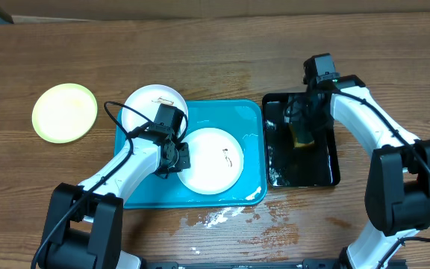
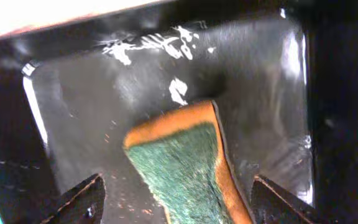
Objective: Clean dirty plates on tray and stack at the side
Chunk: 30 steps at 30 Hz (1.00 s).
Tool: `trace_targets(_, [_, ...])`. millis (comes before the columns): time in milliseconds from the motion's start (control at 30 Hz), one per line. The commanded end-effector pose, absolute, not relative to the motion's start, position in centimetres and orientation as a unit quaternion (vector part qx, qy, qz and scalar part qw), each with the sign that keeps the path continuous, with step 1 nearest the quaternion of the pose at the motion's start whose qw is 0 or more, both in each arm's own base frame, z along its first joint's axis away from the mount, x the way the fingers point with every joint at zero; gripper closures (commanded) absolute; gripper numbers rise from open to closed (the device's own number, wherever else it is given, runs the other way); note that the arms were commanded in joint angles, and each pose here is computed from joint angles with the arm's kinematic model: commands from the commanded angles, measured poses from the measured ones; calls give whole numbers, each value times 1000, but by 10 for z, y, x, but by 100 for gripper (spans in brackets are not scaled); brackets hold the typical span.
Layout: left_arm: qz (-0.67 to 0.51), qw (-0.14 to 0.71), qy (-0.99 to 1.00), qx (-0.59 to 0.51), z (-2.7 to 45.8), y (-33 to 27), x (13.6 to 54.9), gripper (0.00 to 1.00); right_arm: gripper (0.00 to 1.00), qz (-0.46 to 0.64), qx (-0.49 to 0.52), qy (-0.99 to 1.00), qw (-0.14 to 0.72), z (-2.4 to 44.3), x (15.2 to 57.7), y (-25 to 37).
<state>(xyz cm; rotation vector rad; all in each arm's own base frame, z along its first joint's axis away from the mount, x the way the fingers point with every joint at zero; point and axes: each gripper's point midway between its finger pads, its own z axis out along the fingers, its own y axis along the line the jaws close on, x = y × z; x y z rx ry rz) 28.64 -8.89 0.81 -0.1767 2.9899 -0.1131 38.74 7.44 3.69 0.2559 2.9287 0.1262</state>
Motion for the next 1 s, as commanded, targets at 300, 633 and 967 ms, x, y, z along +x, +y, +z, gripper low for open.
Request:
trace_targets(300, [-20,73,996,-48,5,-84,286,96,90,42,89,989,115,0,371,67])
trace_targets(633, [-23,81,995,-48,5,-86,290,96,96,72,70,991,85,74,379,84])
trace_targets(967, [-26,84,995,-48,6,-87,291,96,96,69,75,992,70,87,369,84])
